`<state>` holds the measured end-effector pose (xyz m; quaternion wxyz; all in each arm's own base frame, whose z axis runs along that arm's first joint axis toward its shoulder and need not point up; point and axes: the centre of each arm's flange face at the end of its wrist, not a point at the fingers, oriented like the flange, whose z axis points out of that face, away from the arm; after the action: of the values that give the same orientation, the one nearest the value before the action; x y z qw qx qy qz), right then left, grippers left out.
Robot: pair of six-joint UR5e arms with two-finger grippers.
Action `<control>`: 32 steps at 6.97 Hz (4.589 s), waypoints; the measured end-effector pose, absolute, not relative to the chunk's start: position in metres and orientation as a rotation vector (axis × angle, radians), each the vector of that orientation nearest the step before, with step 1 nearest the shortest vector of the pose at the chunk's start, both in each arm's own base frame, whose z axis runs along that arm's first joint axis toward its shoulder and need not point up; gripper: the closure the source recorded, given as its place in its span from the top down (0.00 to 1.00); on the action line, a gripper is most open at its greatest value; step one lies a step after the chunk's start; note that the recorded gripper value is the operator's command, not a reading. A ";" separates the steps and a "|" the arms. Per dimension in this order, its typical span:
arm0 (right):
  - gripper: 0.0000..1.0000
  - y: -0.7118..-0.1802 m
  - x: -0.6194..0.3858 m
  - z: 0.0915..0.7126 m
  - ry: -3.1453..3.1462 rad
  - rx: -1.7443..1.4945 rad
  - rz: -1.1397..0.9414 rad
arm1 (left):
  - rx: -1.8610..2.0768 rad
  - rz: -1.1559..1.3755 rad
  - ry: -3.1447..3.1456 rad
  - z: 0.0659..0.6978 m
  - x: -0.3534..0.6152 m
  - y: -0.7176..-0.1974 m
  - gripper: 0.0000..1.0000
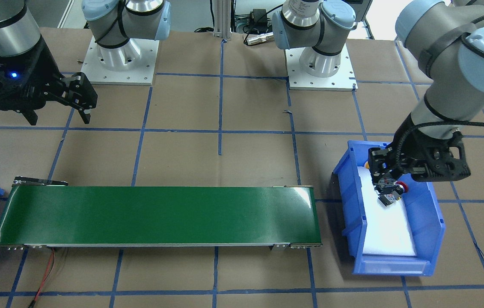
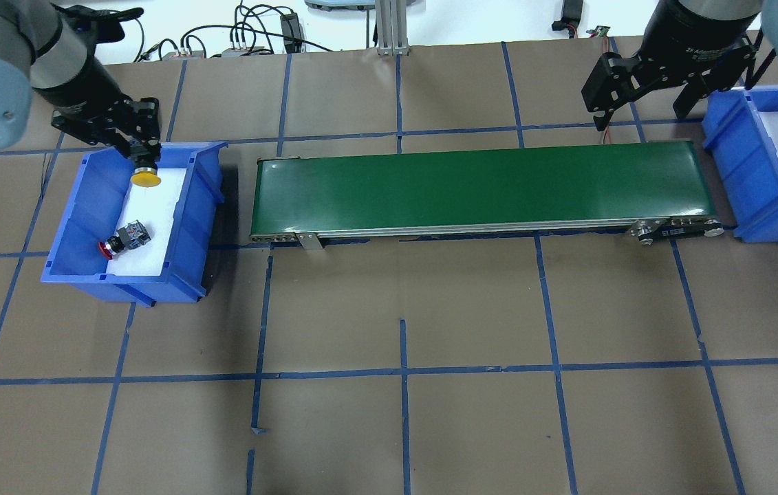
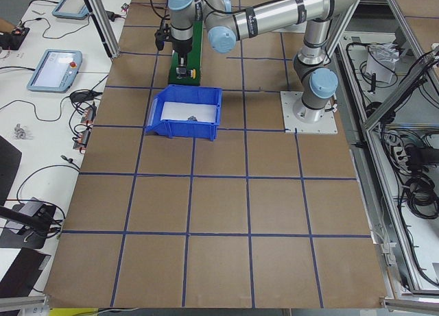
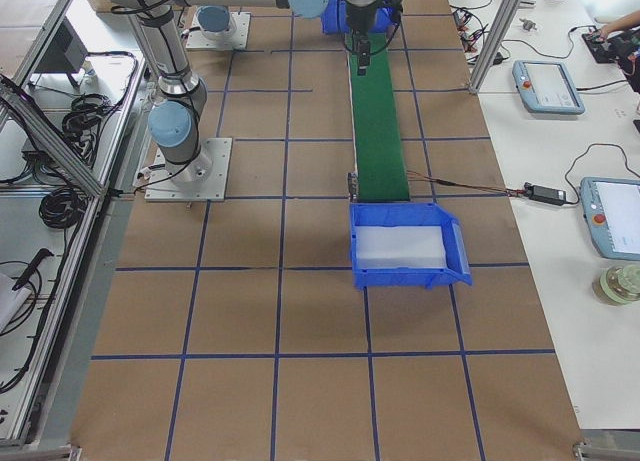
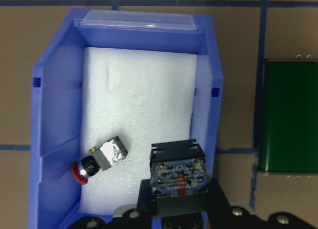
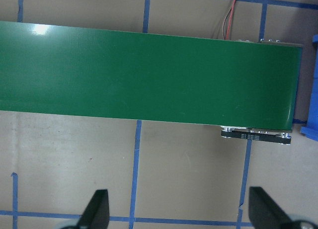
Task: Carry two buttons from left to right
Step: 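Lift the yellow button and carry it with the left gripper to the belt, then release the yellow button onto the green belt and raise the left gripper, then lower left gripper onto red button while right gripper reaches to belt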
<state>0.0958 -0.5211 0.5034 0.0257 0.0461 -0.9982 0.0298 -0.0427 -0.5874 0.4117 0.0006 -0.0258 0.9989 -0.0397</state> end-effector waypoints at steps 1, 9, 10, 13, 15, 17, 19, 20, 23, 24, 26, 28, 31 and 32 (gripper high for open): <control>1.00 -0.521 0.096 0.503 -3.086 0.142 0.091 | -0.114 -0.115 3.141 0.404 -0.076 -0.592 0.10; 1.00 -0.517 0.095 0.490 -3.089 0.142 0.059 | -0.234 -0.087 3.148 0.285 -0.216 -0.622 1.00; 1.00 -0.518 0.095 0.489 -3.089 0.141 0.058 | -0.232 -0.087 3.148 0.288 -0.214 -0.623 1.00; 1.00 -0.520 0.093 0.488 -3.088 0.131 0.055 | 0.017 -0.056 3.077 0.307 -0.173 -0.628 1.00; 1.00 -0.521 0.090 0.488 -3.089 0.124 0.056 | 0.032 -0.047 3.092 0.327 -0.105 -0.630 1.00; 1.00 -0.521 0.089 0.488 -3.089 0.161 0.052 | -0.005 -0.046 3.124 0.349 -0.039 -0.623 1.00; 1.00 -0.521 0.089 0.489 -3.088 0.181 0.053 | 0.147 -0.052 3.153 0.352 0.021 -0.621 1.00; 1.00 -0.521 0.089 0.489 -3.088 0.181 0.054 | 0.306 -0.047 3.152 0.349 0.033 -0.619 1.00; 1.00 -0.520 0.089 0.487 -3.088 0.179 0.049 | 0.933 -0.034 3.022 0.340 0.051 -0.600 1.00; 1.00 -0.520 0.090 0.486 -3.089 0.178 0.047 | 1.064 -0.040 2.975 0.332 0.067 -0.594 1.00; 1.00 -0.520 0.090 0.485 -3.088 0.176 0.045 | 1.143 -0.058 2.931 0.305 0.081 -0.581 1.00; 1.00 -0.520 0.090 0.485 -3.089 0.176 0.044 | 1.160 -0.110 2.888 0.272 0.076 -0.566 1.00; 1.00 -0.522 0.095 0.483 -3.096 0.186 0.045 | 1.201 -0.147 2.849 0.247 0.078 -0.555 1.00; 1.00 -0.526 0.101 0.478 -3.099 0.204 0.046 | 1.205 -0.145 2.852 0.243 0.081 -0.553 1.00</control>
<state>0.1015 -0.5264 0.4780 0.0179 0.0658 -0.9976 0.0148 0.0808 -0.5535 0.2430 0.0212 0.3887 0.9199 -0.0466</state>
